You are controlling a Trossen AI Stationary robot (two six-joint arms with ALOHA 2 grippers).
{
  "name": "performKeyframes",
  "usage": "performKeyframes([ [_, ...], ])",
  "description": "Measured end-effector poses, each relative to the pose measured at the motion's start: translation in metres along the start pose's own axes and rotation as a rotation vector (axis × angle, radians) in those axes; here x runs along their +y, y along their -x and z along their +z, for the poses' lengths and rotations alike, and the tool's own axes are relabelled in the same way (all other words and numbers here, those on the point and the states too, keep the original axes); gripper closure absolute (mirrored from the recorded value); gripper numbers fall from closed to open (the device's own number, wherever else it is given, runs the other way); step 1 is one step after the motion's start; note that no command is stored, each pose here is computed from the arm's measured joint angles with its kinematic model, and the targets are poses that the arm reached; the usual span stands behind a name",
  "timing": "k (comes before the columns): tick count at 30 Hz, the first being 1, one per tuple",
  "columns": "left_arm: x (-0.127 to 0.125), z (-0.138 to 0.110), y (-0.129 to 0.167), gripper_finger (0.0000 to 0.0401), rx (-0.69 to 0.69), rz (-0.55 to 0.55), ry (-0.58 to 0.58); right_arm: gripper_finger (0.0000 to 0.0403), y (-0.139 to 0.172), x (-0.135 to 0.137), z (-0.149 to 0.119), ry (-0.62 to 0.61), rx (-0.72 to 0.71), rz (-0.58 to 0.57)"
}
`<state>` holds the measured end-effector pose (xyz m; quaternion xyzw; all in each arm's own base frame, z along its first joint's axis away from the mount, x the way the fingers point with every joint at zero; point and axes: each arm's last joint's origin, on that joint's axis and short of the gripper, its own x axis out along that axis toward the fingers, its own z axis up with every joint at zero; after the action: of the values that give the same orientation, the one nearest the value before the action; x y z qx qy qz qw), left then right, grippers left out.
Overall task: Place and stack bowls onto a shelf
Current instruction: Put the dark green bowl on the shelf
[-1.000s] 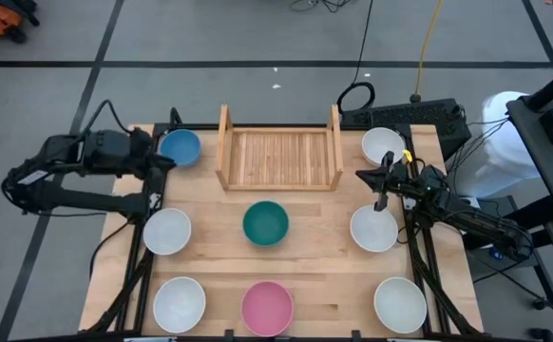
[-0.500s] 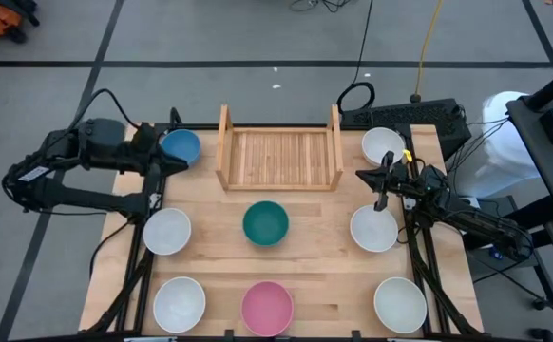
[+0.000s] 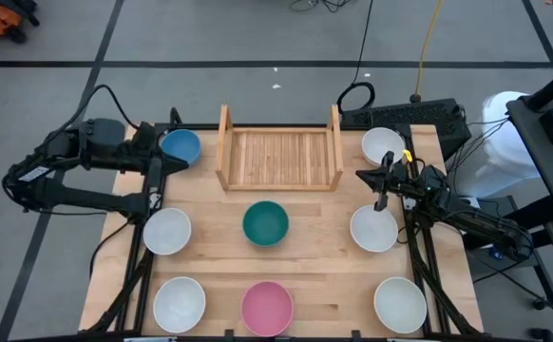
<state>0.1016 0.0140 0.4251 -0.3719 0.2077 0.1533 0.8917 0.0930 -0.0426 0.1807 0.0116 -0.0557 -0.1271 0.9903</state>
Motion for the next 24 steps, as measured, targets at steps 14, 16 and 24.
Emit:
performKeyframes([
  [14,-0.005,0.000,-0.015,0.0320,0.104,-0.058,-0.168,0.0403,0.000,0.000,0.001,0.002,-0.010,0.001],
  [16,-0.006,0.001,-0.021,0.0320,0.140,-0.079,-0.205,0.0403,0.000,0.000,0.002,0.004,-0.018,0.001],
  [24,-0.015,-0.001,-0.049,0.0372,0.325,-0.217,-0.337,0.0403,0.000,0.000,0.006,0.016,-0.066,0.004],
])
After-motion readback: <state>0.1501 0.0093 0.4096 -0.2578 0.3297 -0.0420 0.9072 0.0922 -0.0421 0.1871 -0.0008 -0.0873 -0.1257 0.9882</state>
